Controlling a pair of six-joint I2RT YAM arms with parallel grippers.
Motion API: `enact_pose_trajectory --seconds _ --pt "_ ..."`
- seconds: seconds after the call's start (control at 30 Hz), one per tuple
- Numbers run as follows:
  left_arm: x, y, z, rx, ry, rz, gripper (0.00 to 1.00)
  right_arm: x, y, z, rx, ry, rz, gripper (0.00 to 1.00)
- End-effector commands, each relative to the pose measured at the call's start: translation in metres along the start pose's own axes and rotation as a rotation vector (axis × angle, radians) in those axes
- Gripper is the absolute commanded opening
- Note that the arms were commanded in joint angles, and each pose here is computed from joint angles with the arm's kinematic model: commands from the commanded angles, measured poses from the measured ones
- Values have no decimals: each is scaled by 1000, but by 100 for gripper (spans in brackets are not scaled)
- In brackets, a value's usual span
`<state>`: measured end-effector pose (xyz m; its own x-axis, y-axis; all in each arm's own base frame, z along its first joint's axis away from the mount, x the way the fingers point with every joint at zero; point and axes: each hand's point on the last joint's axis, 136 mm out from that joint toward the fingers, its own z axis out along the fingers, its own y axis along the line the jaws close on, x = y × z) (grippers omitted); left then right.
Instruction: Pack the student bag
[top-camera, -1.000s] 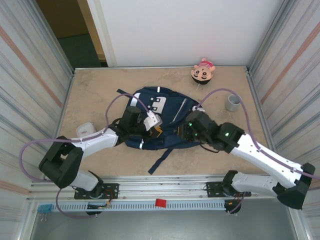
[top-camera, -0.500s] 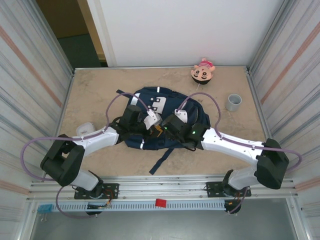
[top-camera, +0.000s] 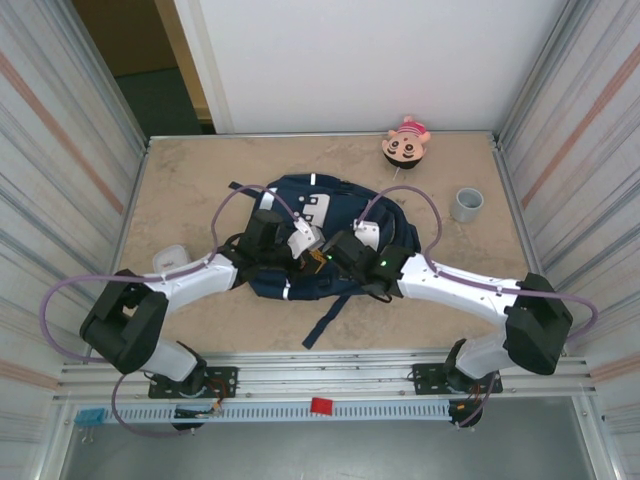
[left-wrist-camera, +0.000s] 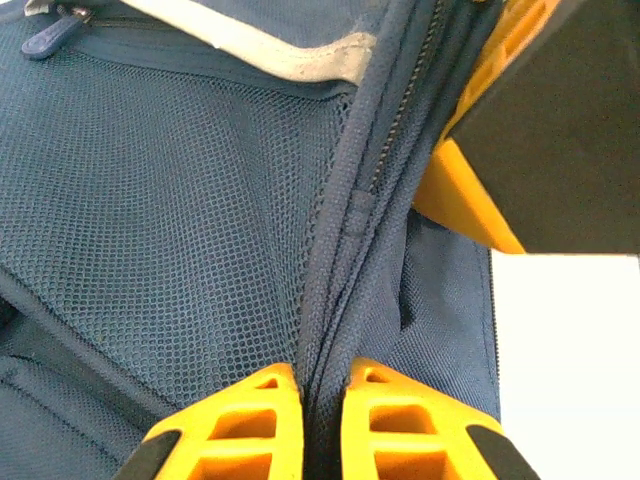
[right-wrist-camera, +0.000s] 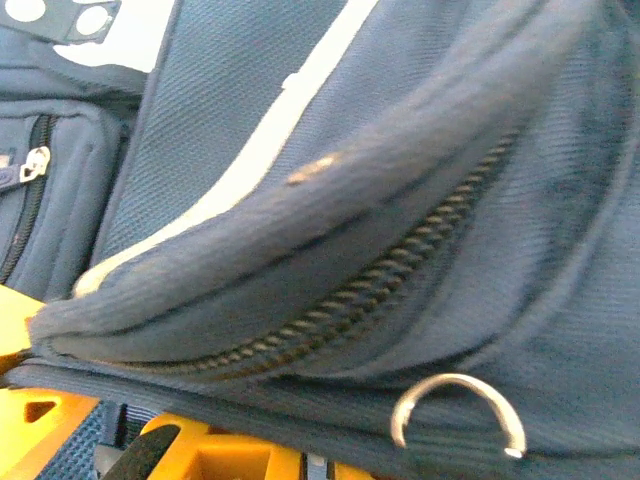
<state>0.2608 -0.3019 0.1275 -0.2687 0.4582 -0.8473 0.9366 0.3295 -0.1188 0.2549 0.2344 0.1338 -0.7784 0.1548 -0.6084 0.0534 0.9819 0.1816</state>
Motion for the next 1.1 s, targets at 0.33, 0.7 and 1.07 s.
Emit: enact_pose_trajectory --seconds 0.33,0.7,1.07 --pt "10 0 -24 -34 74 81 1 -21 -125 -19 142 76 8 0" --pt "-14 1 -57 -161 -34 -254 59 -12 -88 -12 -125 196 -97 0" --pt "88 17 -110 -553 -7 -1155 74 40 -37 -31 -229 310 -187 0"
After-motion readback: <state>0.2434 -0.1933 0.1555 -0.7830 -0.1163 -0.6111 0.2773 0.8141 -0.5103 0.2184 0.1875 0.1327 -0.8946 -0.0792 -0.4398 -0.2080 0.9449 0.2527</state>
